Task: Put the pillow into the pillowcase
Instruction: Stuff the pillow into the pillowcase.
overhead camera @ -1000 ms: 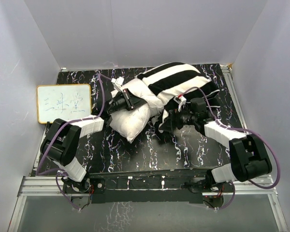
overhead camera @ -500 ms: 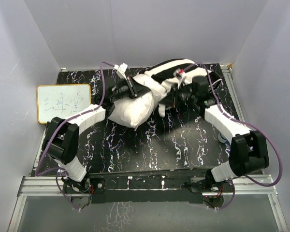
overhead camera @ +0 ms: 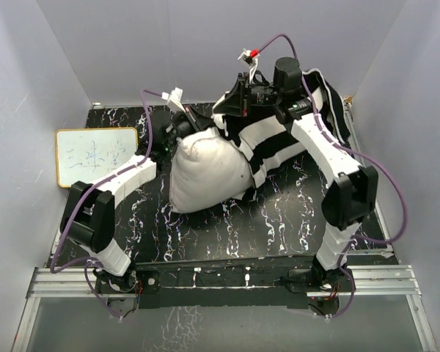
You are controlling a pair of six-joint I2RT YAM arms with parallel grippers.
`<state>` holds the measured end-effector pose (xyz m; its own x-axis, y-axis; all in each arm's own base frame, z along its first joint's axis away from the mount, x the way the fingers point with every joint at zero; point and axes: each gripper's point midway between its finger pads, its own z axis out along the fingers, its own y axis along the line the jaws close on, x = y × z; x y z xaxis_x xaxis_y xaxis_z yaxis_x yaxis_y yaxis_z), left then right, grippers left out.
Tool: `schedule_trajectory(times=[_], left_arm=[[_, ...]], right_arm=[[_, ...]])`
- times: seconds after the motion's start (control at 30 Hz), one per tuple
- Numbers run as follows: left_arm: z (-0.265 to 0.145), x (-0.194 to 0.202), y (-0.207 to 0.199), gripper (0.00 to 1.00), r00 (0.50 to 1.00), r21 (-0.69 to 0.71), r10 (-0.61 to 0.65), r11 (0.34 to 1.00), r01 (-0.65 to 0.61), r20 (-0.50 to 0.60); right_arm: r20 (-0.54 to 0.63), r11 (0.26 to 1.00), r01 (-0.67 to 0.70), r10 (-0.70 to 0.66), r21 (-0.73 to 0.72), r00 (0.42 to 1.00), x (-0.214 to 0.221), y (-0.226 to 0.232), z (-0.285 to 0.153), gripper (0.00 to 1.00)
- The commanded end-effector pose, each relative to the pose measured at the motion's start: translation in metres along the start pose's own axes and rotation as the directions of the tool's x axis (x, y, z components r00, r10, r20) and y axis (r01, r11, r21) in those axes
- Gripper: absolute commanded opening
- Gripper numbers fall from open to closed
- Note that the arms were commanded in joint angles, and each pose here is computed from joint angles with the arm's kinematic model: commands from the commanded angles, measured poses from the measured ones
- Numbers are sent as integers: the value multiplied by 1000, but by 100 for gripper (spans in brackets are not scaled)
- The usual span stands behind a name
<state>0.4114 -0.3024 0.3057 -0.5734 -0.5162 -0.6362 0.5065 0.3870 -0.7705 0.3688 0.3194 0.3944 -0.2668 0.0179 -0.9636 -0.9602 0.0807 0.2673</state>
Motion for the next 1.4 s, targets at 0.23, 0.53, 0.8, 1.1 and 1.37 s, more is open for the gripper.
schedule_trajectory(times=[0.23,0.53,0.8,1.1,1.37], left_arm=[[-44,31,116,36,992,-324,-114,938,123,44],[-174,-84,94,95,961,-615,277,756,-226,-12],[-231,-4,74,95,973,-593,177,771,-232,-149],[-241,74,81,97,995,-464,6,884,-50,-96],[-226,92,134,97,993,-514,-107,855,68,-46]], right_arm=[[-129,972,-102,132,210,983,91,-87,17,9],[-156,992,109,-98,66,983,46,-35,1,77],[-281,898,321,-238,300,930,61,-32,-47,94],[-422,823,249,-13,511,906,185,-48,-80,94],[-353,704,173,118,689,928,201,-81,-57,94]])
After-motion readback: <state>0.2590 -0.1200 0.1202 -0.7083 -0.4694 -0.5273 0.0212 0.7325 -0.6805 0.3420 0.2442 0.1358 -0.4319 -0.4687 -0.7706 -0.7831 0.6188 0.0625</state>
